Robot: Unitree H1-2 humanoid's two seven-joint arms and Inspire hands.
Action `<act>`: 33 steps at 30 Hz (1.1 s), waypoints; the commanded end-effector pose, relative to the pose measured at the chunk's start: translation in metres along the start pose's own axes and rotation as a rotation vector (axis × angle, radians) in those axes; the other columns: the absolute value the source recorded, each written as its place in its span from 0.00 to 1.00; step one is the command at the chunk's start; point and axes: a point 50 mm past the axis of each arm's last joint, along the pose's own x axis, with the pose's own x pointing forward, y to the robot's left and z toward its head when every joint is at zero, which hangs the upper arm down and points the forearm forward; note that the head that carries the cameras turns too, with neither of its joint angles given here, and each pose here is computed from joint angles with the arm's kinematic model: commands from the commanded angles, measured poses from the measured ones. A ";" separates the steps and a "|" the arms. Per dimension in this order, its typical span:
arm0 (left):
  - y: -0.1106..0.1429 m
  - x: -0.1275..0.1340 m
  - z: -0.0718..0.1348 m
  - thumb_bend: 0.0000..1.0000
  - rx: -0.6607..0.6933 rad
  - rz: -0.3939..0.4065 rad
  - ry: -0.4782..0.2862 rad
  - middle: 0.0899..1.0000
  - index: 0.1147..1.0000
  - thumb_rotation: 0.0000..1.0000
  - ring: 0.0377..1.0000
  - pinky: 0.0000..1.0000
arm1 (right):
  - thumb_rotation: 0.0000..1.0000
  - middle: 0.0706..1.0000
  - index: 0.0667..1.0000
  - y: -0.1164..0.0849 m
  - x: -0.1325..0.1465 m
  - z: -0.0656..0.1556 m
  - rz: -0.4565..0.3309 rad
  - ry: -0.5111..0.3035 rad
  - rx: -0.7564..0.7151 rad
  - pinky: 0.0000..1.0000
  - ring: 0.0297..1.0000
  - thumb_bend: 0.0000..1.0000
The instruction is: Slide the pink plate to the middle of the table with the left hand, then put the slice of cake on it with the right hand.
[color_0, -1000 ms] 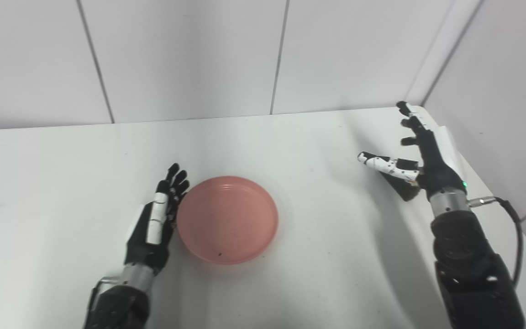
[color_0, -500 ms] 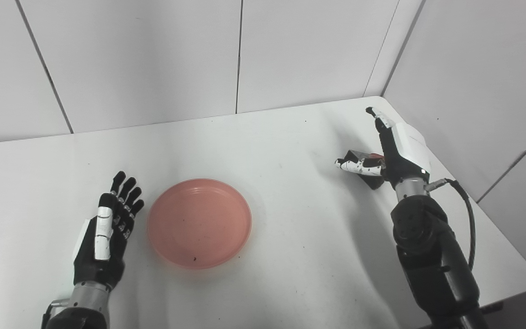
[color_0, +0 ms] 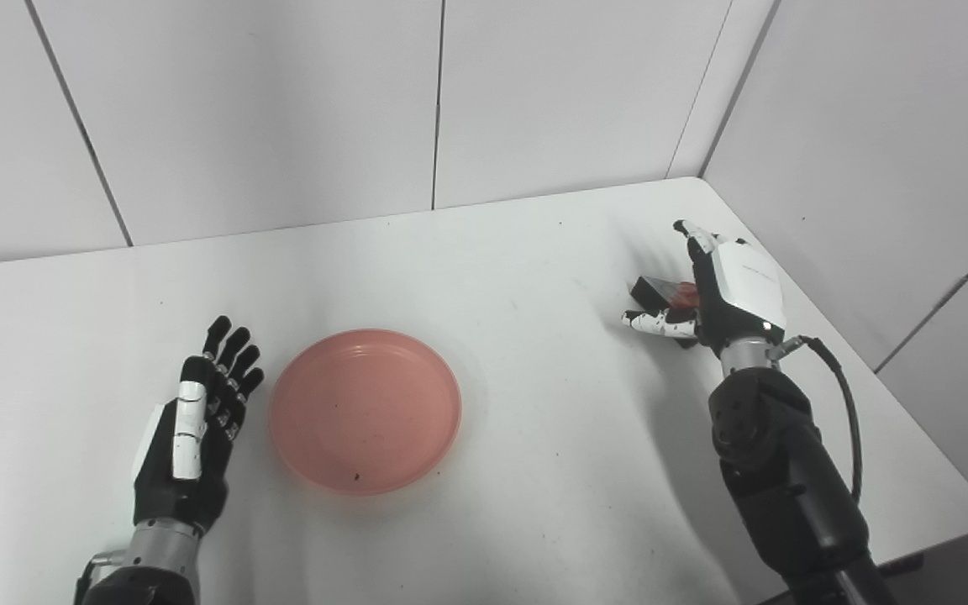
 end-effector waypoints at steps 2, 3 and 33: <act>0.000 -0.002 0.001 0.70 0.006 -0.012 0.003 0.98 0.97 0.96 0.97 0.96 | 0.28 0.87 0.85 -0.012 0.012 -0.003 -0.078 -0.014 -0.032 0.97 0.90 0.68; 0.000 -0.002 0.002 0.70 0.006 -0.012 0.003 0.98 0.97 0.96 0.98 0.96 | 0.27 0.86 0.85 -0.010 0.013 -0.004 -0.076 -0.009 -0.032 0.96 0.89 0.67; -0.007 -0.003 0.005 0.69 0.017 -0.016 0.013 0.98 0.97 0.97 0.98 0.96 | 0.00 0.37 0.48 0.010 0.028 -0.026 -0.164 0.041 0.190 0.28 0.35 0.52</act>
